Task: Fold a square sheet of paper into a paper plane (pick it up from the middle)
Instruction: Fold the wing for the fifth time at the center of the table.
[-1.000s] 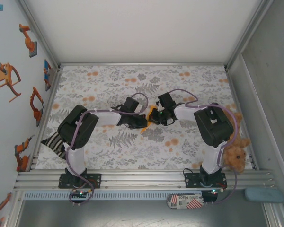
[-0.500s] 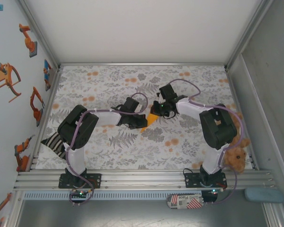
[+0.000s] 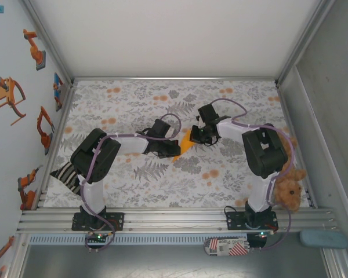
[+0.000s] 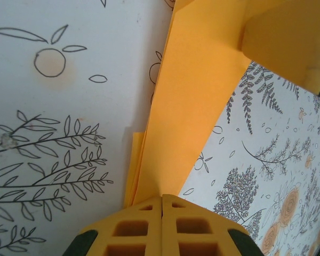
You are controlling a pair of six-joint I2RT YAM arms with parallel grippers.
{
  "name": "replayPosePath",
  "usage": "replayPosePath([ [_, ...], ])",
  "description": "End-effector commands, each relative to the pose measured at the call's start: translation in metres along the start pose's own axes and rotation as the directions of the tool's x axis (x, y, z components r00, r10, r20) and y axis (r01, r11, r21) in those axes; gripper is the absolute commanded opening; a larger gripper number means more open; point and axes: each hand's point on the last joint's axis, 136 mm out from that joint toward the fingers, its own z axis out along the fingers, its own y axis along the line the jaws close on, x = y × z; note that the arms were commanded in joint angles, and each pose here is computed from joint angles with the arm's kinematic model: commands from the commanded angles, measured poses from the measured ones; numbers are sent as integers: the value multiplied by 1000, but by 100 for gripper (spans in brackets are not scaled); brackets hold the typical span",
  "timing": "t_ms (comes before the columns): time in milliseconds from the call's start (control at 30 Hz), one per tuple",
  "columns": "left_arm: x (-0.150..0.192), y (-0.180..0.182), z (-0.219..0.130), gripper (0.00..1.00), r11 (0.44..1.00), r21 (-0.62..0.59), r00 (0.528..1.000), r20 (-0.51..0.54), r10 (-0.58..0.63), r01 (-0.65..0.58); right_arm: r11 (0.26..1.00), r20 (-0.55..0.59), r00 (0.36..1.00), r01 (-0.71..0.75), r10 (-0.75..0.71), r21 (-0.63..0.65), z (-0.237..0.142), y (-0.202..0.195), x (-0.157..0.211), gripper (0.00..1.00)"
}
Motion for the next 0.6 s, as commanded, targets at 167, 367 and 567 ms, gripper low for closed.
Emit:
replayPosePath([
  [167,27,33,8,0,991,-111,994,-77,-79,70,999,-8,1000,-20,20,38,10,-21,-4,0],
  [367,23,27,4,0,993,-94,995,-66,-74,67,998,-23,999,-39,40,42,16,-34,3,0],
  [567,-1,-10,-7,0,1000,17,1000,-10,-17,17,999,-35,999,-40,40,4,19,-40,12,0],
])
